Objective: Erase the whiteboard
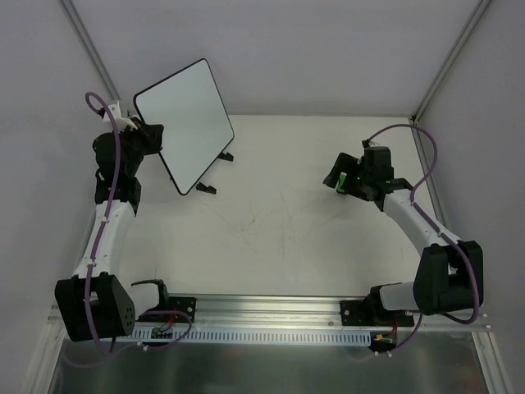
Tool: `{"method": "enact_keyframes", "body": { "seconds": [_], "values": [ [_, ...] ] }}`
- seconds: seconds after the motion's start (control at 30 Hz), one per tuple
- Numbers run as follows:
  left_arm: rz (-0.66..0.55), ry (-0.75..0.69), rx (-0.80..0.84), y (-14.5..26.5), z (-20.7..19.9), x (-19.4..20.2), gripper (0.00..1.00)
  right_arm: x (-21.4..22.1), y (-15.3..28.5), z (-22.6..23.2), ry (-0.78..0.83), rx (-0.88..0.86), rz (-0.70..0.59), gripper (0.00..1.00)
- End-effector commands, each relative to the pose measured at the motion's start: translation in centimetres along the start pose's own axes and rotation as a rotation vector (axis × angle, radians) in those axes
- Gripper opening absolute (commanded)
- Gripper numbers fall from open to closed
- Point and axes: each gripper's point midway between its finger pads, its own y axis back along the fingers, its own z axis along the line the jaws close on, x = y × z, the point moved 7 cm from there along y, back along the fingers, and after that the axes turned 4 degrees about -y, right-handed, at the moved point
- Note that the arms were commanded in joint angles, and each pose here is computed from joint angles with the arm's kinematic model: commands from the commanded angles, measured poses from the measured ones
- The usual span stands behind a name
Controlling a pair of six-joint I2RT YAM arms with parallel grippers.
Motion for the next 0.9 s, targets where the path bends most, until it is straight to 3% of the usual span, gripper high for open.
{"method": "enact_keyframes", "body": {
  "seconds": [0.0,0.87],
  "values": [
    [-0.196,-0.124,0.072,1.5,-1.3,-3.4,0.00,0.0,-0.3,0.1,0.008,-0.023,-0.001,0.99],
    [0.111,-0.171,-0.019,3.9,2.3,7.5,0.00,1.0,-0.8,-0.2,-0.021,-0.033,0.029,0.99]
  ]
}}
